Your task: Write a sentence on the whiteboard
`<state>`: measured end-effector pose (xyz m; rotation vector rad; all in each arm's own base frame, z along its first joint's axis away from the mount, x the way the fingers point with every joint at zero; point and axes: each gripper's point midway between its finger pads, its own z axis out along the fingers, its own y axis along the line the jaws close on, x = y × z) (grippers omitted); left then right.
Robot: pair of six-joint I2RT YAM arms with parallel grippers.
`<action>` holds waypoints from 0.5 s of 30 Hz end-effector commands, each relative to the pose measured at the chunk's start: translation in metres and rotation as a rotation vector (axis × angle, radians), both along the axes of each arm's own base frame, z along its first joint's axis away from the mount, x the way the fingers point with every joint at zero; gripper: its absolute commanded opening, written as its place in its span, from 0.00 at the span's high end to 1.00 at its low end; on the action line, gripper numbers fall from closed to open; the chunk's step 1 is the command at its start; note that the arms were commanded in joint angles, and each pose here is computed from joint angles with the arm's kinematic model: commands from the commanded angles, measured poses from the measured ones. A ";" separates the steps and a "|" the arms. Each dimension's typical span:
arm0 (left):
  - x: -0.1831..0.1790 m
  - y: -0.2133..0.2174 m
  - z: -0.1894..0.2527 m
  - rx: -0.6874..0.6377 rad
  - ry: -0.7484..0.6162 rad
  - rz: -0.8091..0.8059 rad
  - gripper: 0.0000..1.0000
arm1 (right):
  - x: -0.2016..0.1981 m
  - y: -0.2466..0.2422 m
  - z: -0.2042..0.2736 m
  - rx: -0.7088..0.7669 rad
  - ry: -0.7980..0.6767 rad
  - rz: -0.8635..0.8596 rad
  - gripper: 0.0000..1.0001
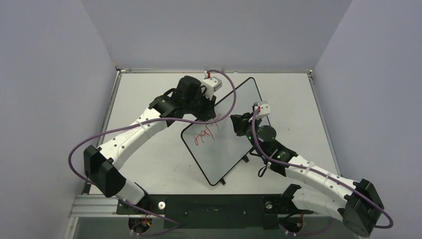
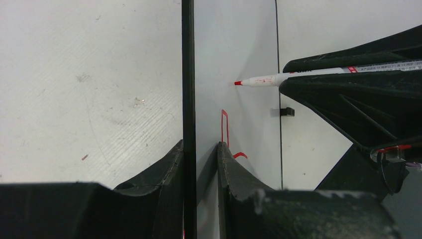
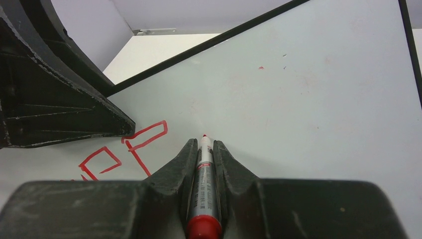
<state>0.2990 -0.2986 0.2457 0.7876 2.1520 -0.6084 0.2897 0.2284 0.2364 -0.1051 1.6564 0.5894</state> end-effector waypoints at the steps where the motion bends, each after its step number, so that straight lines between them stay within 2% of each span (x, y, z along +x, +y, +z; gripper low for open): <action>1: 0.019 0.023 0.014 0.095 -0.158 0.036 1.00 | 0.003 0.003 0.004 0.020 -0.014 0.007 1.00; 15: 0.019 0.023 0.015 0.094 -0.162 0.038 1.00 | -0.003 -0.001 -0.015 0.009 0.028 0.008 1.00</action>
